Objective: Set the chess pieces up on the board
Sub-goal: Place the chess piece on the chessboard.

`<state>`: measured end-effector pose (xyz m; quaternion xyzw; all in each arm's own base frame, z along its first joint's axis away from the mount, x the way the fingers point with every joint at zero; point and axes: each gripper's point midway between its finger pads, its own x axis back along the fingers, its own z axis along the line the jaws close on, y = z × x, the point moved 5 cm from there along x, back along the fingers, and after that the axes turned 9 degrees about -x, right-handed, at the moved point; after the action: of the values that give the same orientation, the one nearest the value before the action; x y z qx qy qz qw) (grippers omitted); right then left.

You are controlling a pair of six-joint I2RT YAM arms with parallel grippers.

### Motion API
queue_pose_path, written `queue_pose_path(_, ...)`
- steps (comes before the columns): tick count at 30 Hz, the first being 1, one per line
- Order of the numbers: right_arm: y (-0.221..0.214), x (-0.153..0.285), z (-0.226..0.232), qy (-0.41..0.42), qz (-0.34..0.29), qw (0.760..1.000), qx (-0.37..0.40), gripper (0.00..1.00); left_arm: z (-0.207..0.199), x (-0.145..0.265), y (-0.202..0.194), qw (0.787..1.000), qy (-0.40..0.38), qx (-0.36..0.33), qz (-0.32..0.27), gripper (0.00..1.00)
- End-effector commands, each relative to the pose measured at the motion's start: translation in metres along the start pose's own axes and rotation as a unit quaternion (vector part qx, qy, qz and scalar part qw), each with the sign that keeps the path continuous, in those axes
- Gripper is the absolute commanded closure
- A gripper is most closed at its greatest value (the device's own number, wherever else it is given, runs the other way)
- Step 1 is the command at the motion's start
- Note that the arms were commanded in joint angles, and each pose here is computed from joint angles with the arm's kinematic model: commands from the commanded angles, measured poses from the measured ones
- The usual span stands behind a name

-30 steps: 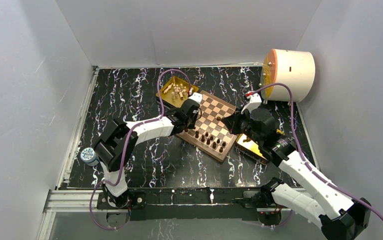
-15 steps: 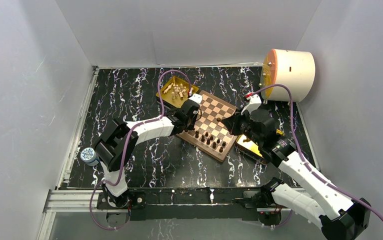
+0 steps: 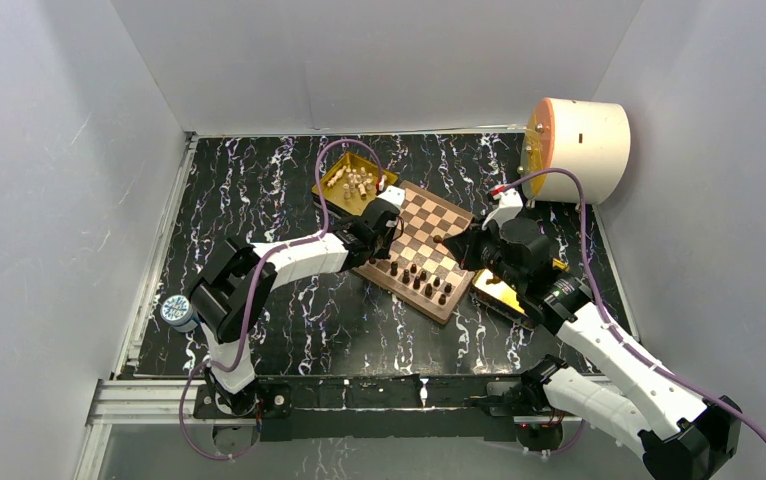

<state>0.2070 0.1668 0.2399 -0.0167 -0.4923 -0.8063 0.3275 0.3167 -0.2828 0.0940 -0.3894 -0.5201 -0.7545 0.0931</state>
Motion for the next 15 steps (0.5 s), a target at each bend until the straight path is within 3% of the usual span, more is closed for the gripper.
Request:
queue_pose_path(1,0.0132,-0.0006,0.0111,0.026,-0.032,0.999,-0.004,1.00,0.0008,-0.0024,0.0054,1.000,0.002,0.001,-0.013,0.80)
queue_pose_path(15,0.0124,0.0001,0.0112,0.028,-0.031,0.999,-0.003,1.00,0.0032,0.0009,0.0094,1.000,0.007,-0.003,-0.010,0.82)
